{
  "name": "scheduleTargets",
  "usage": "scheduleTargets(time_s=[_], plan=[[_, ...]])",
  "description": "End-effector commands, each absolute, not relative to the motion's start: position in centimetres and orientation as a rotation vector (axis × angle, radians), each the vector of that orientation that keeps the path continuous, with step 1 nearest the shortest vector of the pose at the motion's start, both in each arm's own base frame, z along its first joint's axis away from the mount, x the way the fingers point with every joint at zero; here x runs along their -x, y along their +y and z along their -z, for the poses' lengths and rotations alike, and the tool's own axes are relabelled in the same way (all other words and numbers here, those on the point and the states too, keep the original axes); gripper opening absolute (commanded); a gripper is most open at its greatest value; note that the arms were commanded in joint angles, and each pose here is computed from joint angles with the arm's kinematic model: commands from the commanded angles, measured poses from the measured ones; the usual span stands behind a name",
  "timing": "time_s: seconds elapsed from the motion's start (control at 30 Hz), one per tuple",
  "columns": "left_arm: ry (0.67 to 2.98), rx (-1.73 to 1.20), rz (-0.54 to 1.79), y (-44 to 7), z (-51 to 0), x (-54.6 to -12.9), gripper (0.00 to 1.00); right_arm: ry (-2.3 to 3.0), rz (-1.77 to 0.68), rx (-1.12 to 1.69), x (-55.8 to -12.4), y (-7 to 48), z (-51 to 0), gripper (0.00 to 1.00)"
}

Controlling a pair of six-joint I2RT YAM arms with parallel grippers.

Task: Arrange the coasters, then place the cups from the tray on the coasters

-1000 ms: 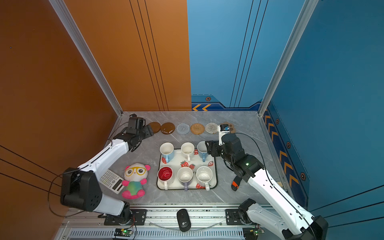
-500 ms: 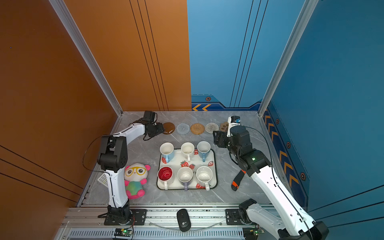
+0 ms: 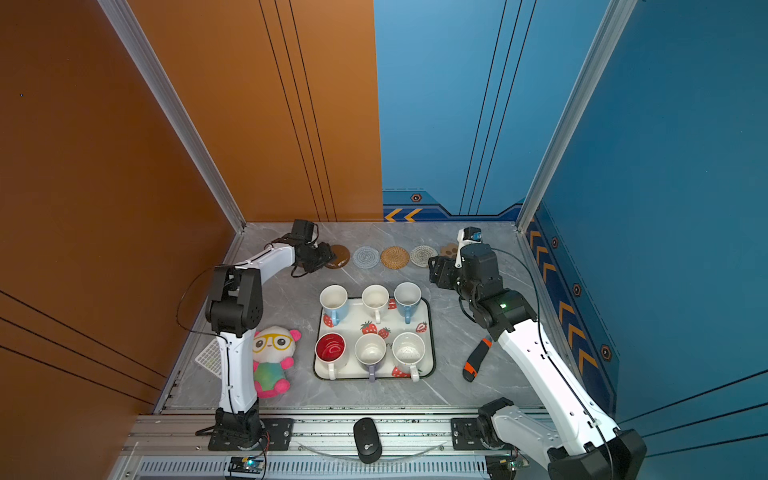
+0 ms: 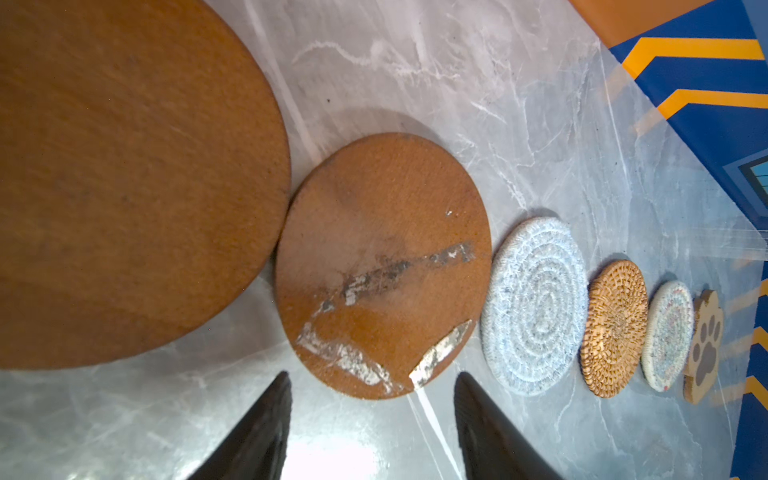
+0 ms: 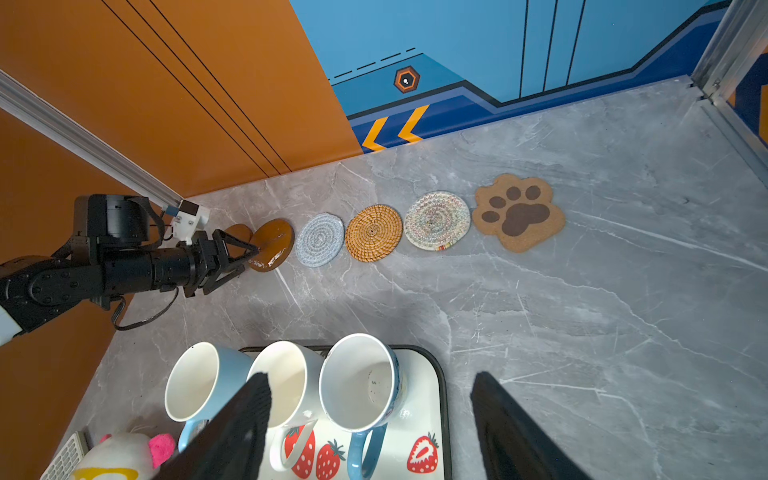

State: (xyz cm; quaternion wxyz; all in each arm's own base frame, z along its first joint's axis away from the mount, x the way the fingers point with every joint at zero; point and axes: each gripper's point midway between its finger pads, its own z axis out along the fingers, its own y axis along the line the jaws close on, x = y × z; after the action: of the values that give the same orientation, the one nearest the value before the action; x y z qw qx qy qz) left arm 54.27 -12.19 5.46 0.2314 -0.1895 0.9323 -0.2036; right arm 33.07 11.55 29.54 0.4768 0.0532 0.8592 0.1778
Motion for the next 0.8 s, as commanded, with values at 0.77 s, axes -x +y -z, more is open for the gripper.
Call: scheduleTargets(time_s=[0.77], plan=[[2.538,0.505,0.558,-12.6,-7.4,-54.9,0.63,2.084,-0.481,-0.155,-33.0,11.5,-30.7,0.75]])
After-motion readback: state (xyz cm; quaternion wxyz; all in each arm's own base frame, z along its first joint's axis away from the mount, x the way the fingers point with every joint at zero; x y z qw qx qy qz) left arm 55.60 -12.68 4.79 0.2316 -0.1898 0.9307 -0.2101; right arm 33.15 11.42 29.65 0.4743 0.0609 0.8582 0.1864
